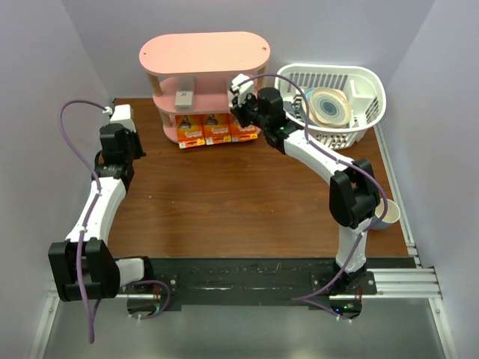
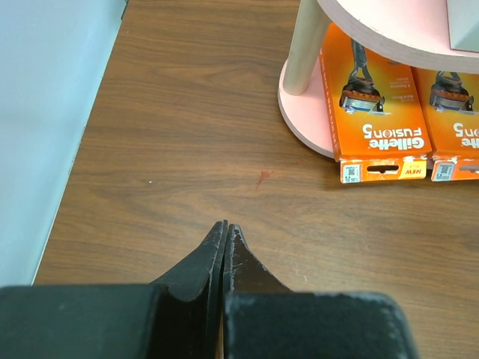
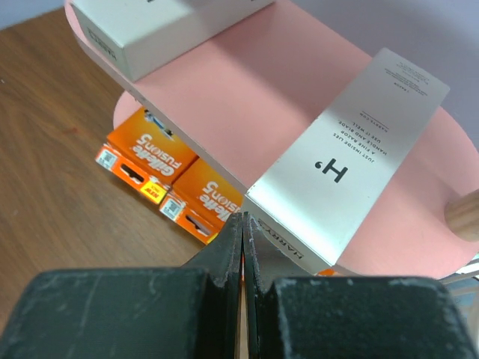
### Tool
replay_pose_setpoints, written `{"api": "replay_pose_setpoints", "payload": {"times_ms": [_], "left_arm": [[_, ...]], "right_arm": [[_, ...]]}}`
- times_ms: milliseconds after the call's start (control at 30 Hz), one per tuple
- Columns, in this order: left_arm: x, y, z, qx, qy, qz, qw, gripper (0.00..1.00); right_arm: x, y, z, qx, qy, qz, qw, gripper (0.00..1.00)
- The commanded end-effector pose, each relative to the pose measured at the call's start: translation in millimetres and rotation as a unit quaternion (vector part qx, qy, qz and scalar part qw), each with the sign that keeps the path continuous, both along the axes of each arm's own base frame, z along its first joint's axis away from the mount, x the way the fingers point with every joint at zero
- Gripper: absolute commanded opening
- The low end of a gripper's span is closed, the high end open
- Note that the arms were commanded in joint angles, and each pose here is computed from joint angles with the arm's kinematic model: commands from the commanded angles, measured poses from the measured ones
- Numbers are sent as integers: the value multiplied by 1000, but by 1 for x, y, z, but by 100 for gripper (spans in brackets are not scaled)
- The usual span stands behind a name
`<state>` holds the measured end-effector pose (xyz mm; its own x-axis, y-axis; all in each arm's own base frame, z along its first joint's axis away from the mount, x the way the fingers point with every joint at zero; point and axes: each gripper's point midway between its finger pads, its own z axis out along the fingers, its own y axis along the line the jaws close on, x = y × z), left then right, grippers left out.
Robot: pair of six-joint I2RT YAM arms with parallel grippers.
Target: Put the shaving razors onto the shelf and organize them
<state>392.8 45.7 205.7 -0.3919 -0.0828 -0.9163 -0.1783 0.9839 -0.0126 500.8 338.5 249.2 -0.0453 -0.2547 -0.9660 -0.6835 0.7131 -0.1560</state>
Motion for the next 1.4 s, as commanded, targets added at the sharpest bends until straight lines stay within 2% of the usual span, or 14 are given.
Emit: {"api": "replay_pose_setpoints", "payload": {"times_ms": [0,567,733,833,900,967,1067,1100,1167,1200,1233,1267,1300,1367], "left_arm": [[9,2,7,-9,-27,6,1000,0],[11,1,3,-13,-22,5,1000,0],[8,1,6,-12,-26,3,1000,0],[5,-6,7,-16,-30,-16,999,0],[4,-14,7,-23,-33,-39,998,0],[2,-23,5,-24,-32,-66,997,0],[1,-41,10,-38,-50,-115,991,0],[-2,-50,10,-46,-53,-139,988,0],[-5,-59,9,-61,-59,-159,984,27],[-7,-67,9,-70,-59,-177,980,38],[-8,-69,9,-78,-60,-182,978,58],[-9,-71,10,-80,-62,-186,977,72],[-10,-70,7,-82,-60,-181,978,96],[-12,-68,10,-87,-62,-168,980,100]], "right_arm": [[9,-7,19,-23,-32,-15,999,0],[36,-1,12,-44,-54,-31,997,0],[3,-4,46,-25,-60,8,998,0],[-23,-10,36,-29,-34,28,999,2],[-35,-27,34,-32,-16,1,999,17],[-41,-47,28,-34,10,-39,999,41],[-45,-71,8,-40,55,-82,994,58],[-43,-85,0,-39,79,-105,991,79],[-47,-90,-7,-19,121,-107,987,99],[-53,-92,-5,-4,135,-102,986,99],[-59,-96,-11,-4,144,-106,984,99],[-63,-96,-10,2,143,-105,984,99],[-69,-96,3,27,140,-104,984,99],[-79,-97,0,33,151,-102,983,99]]}}
